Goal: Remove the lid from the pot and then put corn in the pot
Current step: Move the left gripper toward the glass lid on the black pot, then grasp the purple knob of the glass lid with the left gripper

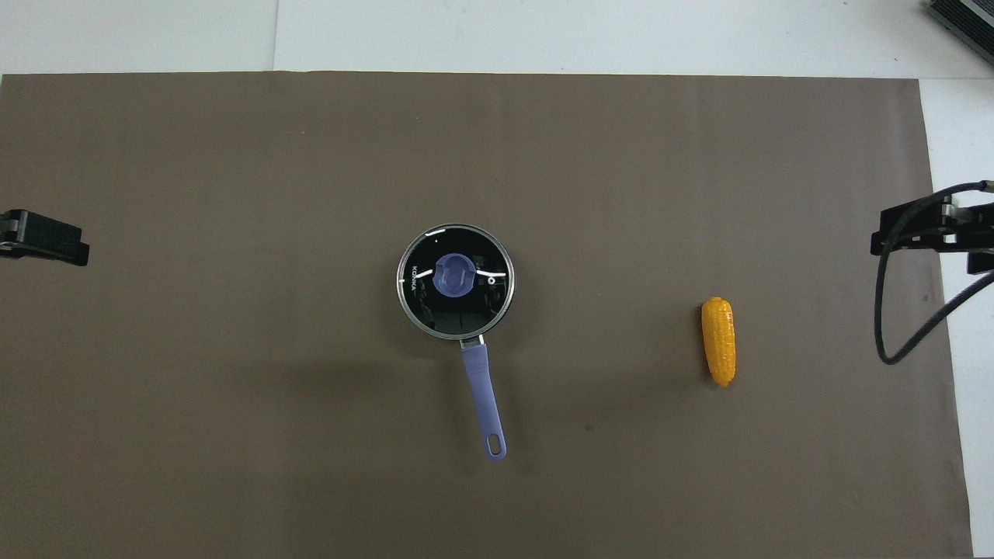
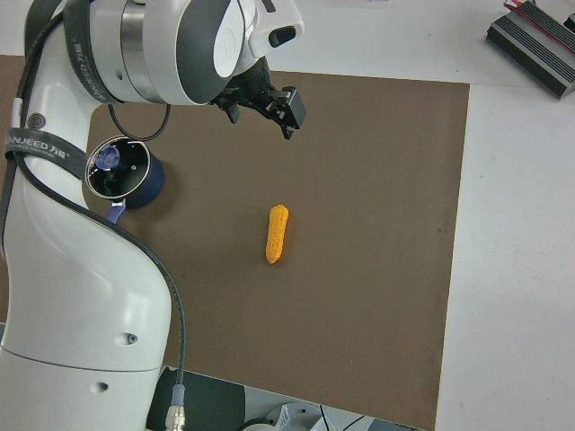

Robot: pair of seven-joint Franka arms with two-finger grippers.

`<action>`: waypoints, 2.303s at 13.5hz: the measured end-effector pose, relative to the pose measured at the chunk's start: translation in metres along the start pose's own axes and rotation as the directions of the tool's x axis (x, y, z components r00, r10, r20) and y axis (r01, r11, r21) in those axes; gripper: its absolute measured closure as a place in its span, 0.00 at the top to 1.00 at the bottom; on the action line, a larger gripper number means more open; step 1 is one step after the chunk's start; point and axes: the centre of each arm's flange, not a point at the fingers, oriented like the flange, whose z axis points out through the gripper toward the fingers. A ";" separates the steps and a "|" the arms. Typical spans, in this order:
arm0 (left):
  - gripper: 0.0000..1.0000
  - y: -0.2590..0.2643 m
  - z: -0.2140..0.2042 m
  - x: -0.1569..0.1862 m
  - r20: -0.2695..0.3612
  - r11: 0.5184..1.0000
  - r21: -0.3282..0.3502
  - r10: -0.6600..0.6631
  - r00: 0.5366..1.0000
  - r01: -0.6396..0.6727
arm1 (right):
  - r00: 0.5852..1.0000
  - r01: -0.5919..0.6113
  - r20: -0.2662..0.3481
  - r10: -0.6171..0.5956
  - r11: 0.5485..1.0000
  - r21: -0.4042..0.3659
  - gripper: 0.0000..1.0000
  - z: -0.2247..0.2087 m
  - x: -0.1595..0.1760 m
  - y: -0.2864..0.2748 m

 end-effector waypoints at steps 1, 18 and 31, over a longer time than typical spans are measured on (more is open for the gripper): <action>1.00 0.005 0.005 0.001 0.003 1.000 -0.004 0.008 1.000 -0.008 | 1.000 0.000 0.000 0.000 1.000 0.000 1.00 0.000 0.000 0.000; 1.00 0.214 0.097 0.025 -0.068 1.000 -0.028 0.002 0.998 -0.004 | 1.000 0.000 0.000 0.000 1.000 0.000 1.00 0.000 0.000 0.000; 1.00 0.356 0.202 0.019 -0.058 1.000 -0.007 -0.018 0.998 0.017 | 1.000 0.000 0.000 0.000 1.000 0.000 1.00 0.000 0.000 0.000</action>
